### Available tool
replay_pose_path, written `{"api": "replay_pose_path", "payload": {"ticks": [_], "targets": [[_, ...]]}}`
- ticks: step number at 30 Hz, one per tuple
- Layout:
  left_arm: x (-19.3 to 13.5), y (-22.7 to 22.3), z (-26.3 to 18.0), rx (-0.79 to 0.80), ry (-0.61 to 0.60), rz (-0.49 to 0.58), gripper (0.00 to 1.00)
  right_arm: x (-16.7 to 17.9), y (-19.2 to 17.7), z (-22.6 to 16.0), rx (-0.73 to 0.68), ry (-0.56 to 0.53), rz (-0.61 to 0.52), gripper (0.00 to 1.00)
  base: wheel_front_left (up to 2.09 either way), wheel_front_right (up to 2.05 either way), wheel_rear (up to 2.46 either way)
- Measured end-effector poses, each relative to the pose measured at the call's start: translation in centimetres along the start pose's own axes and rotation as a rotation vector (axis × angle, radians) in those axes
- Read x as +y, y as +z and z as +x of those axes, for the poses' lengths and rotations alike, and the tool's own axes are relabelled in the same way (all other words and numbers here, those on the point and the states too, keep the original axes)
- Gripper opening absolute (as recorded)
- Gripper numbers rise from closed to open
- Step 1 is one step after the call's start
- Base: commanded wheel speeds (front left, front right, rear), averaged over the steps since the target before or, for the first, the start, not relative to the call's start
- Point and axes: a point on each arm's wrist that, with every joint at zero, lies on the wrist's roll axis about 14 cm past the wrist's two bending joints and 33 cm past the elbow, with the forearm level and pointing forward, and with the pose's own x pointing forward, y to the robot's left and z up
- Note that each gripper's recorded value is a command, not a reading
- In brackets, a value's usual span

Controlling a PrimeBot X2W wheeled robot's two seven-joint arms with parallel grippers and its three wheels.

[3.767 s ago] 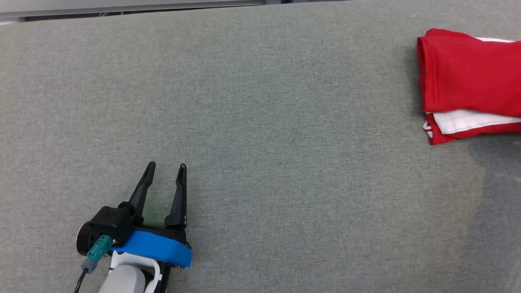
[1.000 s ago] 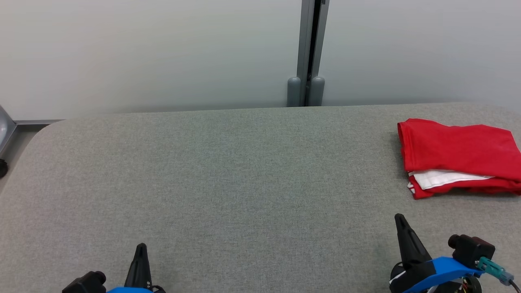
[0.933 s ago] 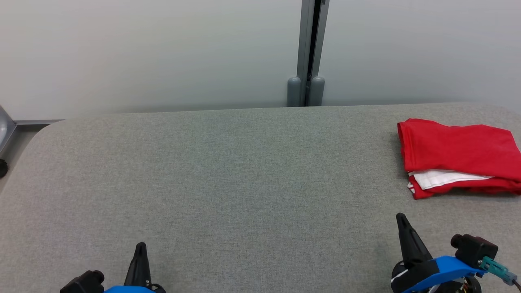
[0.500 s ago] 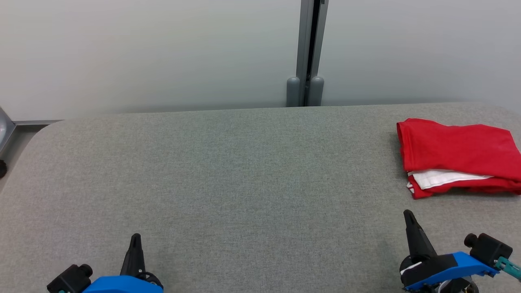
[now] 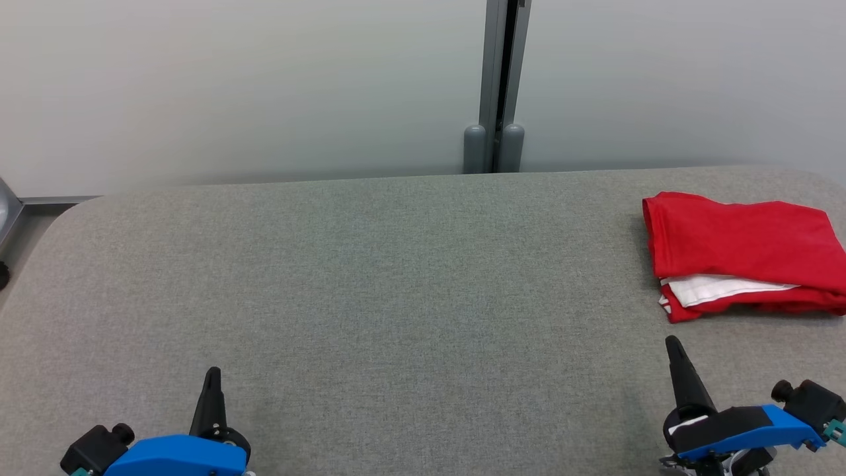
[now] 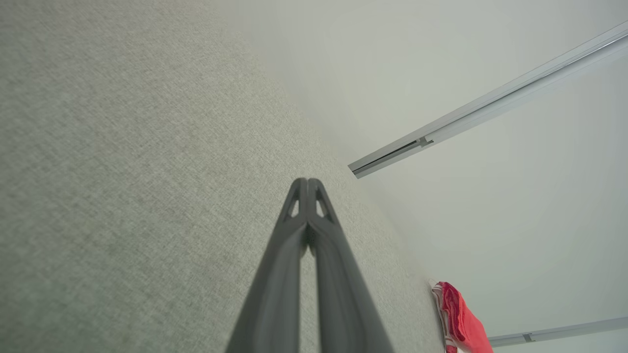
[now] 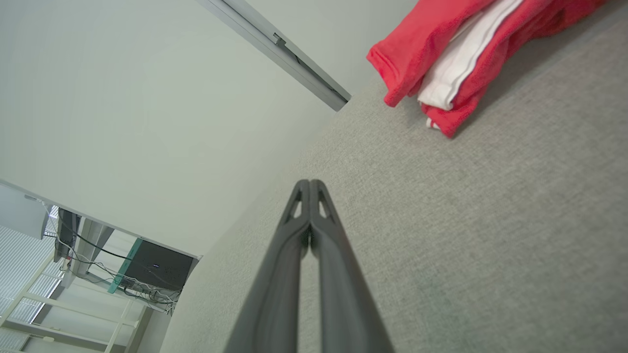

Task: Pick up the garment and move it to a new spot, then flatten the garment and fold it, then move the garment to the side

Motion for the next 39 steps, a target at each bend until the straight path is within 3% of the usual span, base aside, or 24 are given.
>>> {"api": "replay_pose_path", "payload": {"ticks": [39], "targets": [[-2.5,2.7,1.4,-0.028,-0.095,-0.362,0.00,0.6,2.2,0.3,-0.033,0.029,0.401,0.00,0.00,0.00,0.00]]}}
